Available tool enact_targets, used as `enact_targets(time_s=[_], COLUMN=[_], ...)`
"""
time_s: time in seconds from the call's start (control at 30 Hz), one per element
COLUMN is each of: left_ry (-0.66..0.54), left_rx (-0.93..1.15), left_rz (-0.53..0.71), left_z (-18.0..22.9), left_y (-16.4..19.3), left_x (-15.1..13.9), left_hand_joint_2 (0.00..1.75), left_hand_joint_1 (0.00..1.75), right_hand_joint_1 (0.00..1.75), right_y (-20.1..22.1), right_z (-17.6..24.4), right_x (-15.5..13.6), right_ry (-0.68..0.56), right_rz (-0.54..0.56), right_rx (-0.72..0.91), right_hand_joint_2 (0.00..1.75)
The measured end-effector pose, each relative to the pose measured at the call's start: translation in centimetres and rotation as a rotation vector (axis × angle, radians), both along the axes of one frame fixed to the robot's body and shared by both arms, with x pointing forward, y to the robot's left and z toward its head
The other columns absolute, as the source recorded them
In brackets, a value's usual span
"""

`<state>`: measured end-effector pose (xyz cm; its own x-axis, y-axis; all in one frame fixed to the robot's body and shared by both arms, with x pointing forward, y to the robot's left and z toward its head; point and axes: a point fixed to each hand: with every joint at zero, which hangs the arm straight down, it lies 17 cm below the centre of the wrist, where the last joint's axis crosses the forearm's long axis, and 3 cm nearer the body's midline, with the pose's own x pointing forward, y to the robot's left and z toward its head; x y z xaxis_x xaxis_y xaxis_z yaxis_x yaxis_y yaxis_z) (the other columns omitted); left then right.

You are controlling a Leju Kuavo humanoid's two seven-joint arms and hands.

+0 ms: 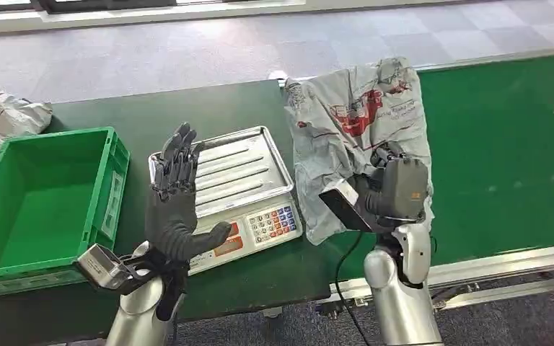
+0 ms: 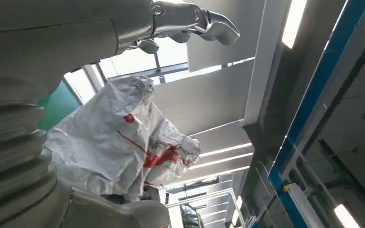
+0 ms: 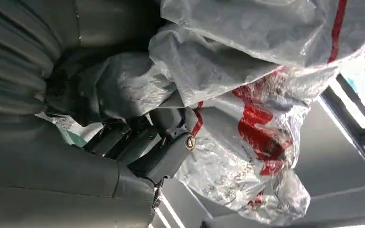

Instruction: Moved the parcel from conveyor to table for the left to box.

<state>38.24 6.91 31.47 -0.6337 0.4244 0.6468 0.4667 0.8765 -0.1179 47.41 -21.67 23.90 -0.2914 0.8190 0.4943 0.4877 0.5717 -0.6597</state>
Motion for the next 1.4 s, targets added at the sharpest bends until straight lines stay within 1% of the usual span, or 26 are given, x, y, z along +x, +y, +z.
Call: enact_targets(time_s=[0.17,0.27,0.33,0.4,0.43,0.53,0.63,0.7,0.77,0.93,1.17,1.2,1.23,1.27,1.4], left_ry=[0.016,0.025,0.030,0.029,0.027,0.017,0.004,-0.008,-0.015,-0.025,-0.026,-0.026,-0.025,-0.025,-0.012], left_rx=[0.004,-0.002,-0.014,-0.022,-0.023,-0.033,-0.039,-0.039,-0.041,-0.052,-0.062,-0.062,-0.062,-0.062,-0.060], left_rz=[-0.003,-0.007,-0.012,-0.027,-0.034,-0.069,-0.100,-0.112,-0.114,-0.097,-0.084,-0.083,-0.082,-0.081,-0.067], left_z=[-0.5,-0.7,-0.7,-0.6,-0.6,-0.2,0.4,0.9,1.2,1.7,1.8,1.8,1.8,1.8,1.5], left_y=[-0.2,-0.3,-0.4,-0.8,-1.0,-2.0,-2.8,-3.3,-3.3,-2.9,-2.4,-2.4,-2.3,-2.3,-1.8], left_x=[0.1,0.2,0.3,0.2,0.1,-0.2,-0.5,-0.6,-0.5,-0.3,-0.1,0.0,0.0,0.0,0.6], left_hand_joint_2=[1.75,1.75,1.75,1.75,1.75,1.75,1.75,1.75,1.75,1.75,1.75,1.75,1.75,1.75,1.75], left_hand_joint_1=[0.00,0.00,0.00,0.00,0.00,0.00,0.00,0.00,0.00,0.00,0.00,0.00,0.00,0.00,0.00], right_hand_joint_1=[1.75,1.75,1.75,1.75,1.75,1.75,1.75,1.75,1.75,1.75,1.75,0.00,0.00,0.00,0.00], right_y=[-2.1,-2.0,-0.3,3.1,4.3,10.7,16.9,20.3,22.6,25.1,26.3,26.3,26.3,26.4,26.4], right_z=[2.0,2.5,2.4,1.8,2.5,2.1,2.6,2.9,2.9,3.0,3.0,3.0,2.9,2.8,1.8], right_x=[-1.7,-1.4,0.0,1.8,2.6,4.7,5.2,4.8,4.3,4.0,4.0,4.1,4.1,4.2,5.1], right_ry=[-0.093,-0.098,-0.073,-0.036,-0.042,0.015,0.073,0.095,0.106,0.119,0.130,0.131,0.134,0.140,0.200], right_rz=[-0.144,-0.160,-0.109,-0.013,0.018,0.191,0.351,0.430,0.489,0.543,0.570,0.570,0.570,0.569,0.519], right_rx=[-0.037,-0.043,-0.035,-0.025,-0.016,0.028,0.125,0.127,0.110,0.085,0.055,0.050,0.047,0.044,-0.010], right_hand_joint_2=[1.75,1.75,1.75,1.75,1.75,1.75,1.75,1.75,1.75,1.75,1.75,1.75,1.75,0.00,0.00])
